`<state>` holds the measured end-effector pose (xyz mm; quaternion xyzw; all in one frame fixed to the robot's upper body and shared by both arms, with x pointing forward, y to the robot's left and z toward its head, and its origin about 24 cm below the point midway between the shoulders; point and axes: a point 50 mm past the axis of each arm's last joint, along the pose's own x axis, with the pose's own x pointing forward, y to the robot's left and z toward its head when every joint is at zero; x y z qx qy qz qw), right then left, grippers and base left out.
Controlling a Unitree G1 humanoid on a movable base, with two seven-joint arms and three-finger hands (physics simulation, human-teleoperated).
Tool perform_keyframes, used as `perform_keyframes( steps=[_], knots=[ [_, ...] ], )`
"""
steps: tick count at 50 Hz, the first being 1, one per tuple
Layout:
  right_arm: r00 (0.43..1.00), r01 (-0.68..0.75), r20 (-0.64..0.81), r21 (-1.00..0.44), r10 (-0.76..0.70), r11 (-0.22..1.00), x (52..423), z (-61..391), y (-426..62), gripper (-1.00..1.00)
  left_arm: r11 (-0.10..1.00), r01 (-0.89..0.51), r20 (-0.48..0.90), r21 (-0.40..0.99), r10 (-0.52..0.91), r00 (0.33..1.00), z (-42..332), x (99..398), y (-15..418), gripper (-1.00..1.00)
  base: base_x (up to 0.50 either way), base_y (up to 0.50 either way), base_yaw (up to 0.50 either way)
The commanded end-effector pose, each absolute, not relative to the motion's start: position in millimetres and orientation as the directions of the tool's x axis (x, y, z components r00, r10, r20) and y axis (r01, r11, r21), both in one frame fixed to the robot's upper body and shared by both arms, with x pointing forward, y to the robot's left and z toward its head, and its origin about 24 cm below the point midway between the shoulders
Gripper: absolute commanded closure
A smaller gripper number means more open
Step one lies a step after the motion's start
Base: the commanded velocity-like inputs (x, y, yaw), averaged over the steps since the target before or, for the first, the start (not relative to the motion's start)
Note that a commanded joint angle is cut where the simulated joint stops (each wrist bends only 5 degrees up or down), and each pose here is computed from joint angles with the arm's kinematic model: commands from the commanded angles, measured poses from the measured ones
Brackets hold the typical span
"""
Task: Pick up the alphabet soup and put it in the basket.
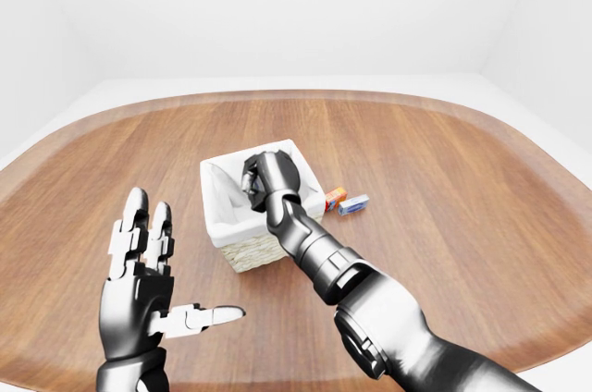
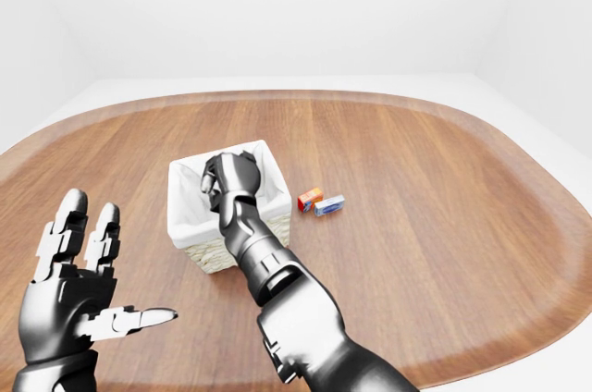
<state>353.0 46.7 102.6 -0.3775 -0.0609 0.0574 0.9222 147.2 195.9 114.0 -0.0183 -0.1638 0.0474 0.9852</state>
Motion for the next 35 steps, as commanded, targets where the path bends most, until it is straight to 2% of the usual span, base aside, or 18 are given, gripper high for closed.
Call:
perform_keyframes(
  steps=[1,2,4,5,35],
  knots=[
    [0.984,-0.054,0.083,-0.71,0.16,0.702,352.8,104.8,48.1,-0.17,0.995,-0.084,0.321,-0.053,0.097,0.942,114.1,145.9,195.6,-1.0,0.0,0.0,0.0],
    [0.983,-0.053,0.085,-0.709,0.16,0.703,352.9,105.2,48.0,-0.87,0.995,-0.084,0.321,-0.054,0.097,0.942,114.1,145.8,195.6,-1.0,0.0,0.0,0.0],
    [0.983,-0.053,0.086,-0.709,0.16,0.703,352.9,105.2,48.0,-0.87,0.995,-0.084,0.321,-0.054,0.097,0.942,114.2,145.8,195.6,-1.0,0.0,0.0,0.0],
    [0.983,-0.054,0.085,-0.716,0.164,0.696,352.4,104.0,48.1,-1.0,0.995,-0.084,0.321,-0.054,0.097,0.942,114.1,146.0,195.5,-1.0,0.0,0.0,0.0],
    [0.981,-0.052,0.089,-0.733,0.172,0.678,350.7,100.5,47.7,-1.0,0.995,-0.082,0.313,-0.054,0.095,0.945,112.2,147.0,194.8,-1.0,0.0,0.0,0.0]
  ],
)
